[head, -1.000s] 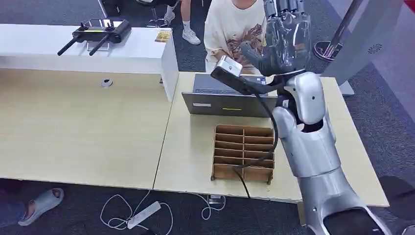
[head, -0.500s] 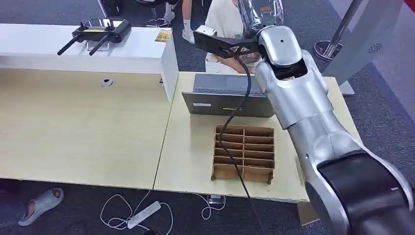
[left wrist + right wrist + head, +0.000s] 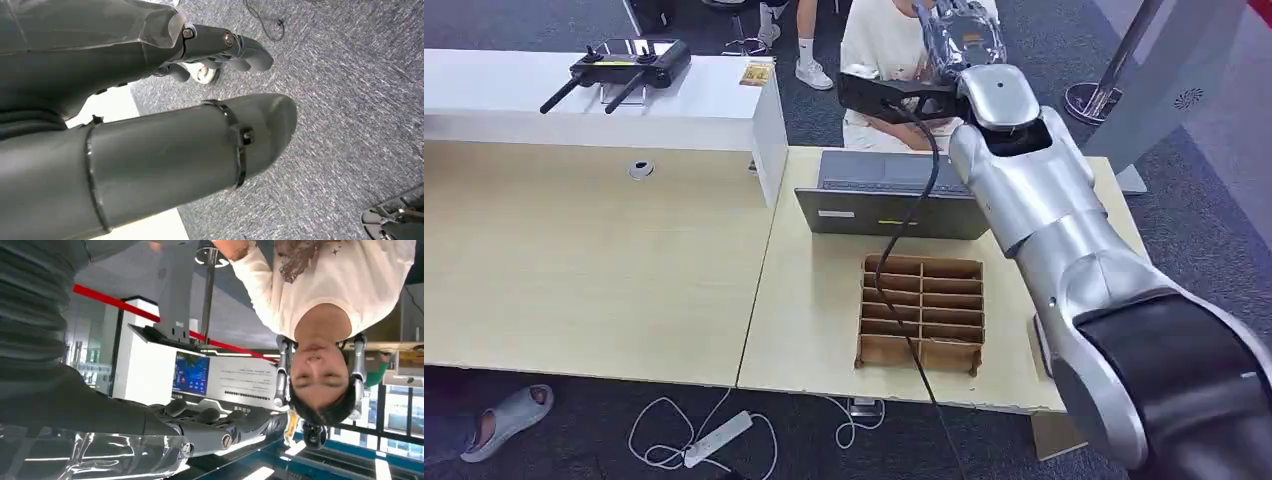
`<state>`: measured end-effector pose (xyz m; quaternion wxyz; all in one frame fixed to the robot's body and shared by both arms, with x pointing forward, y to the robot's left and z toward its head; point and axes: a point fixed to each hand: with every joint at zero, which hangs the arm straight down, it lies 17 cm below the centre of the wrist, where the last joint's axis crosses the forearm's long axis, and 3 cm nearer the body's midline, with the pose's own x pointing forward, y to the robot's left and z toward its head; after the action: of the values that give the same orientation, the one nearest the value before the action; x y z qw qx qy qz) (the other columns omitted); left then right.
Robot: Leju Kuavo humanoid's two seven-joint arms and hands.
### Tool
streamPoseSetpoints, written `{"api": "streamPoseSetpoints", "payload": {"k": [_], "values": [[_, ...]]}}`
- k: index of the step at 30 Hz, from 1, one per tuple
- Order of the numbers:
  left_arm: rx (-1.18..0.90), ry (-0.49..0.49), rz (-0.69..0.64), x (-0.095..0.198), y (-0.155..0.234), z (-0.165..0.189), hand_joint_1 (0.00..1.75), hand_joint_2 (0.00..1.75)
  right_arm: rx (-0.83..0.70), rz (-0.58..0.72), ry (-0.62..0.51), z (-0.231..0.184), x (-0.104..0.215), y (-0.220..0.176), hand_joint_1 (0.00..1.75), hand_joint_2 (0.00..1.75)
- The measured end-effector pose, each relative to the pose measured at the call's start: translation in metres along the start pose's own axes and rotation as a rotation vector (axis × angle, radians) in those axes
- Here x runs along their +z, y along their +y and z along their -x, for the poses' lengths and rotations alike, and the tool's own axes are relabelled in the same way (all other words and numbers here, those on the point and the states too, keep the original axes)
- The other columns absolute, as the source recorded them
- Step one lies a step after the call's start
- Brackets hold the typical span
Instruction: Pass the card to the sensor for recognition and then transmit it.
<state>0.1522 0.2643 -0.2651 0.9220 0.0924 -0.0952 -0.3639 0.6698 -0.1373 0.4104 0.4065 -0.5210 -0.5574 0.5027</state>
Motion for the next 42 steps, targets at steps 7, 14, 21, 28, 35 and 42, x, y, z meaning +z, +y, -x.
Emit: {"api": "streamPoseSetpoints", "payload": {"k": [7,14,21,28,35,42], "values": [[0.001,0.003,0.004,0.0003,0.0021,-0.0028,0.00,0.00,-0.024,-0.006,0.001,0.0046,-0.0015,0.0023,0.00,1.75],[0.001,0.002,0.006,0.0004,0.0025,-0.0035,0.00,0.00,-0.029,-0.021,0.006,0.0070,-0.0015,0.0072,0.00,1.75],[-0.001,0.000,0.012,0.0006,0.0025,-0.0048,0.00,0.00,-0.040,-0.025,0.009,0.0088,-0.0015,0.0091,0.00,1.75],[-0.003,0.000,0.014,0.0007,0.0024,-0.0051,0.00,0.00,-0.044,-0.025,0.011,0.0094,-0.0016,0.0096,0.75,1.75],[-0.004,0.000,0.018,0.0008,0.0017,-0.0051,0.00,0.00,-0.053,-0.020,0.008,0.0096,-0.0019,0.0084,1.22,1.75],[-0.005,0.000,0.018,0.0008,0.0017,-0.0051,0.00,0.00,-0.058,-0.021,0.009,0.0100,-0.0019,0.0088,1.75,1.75]]}}
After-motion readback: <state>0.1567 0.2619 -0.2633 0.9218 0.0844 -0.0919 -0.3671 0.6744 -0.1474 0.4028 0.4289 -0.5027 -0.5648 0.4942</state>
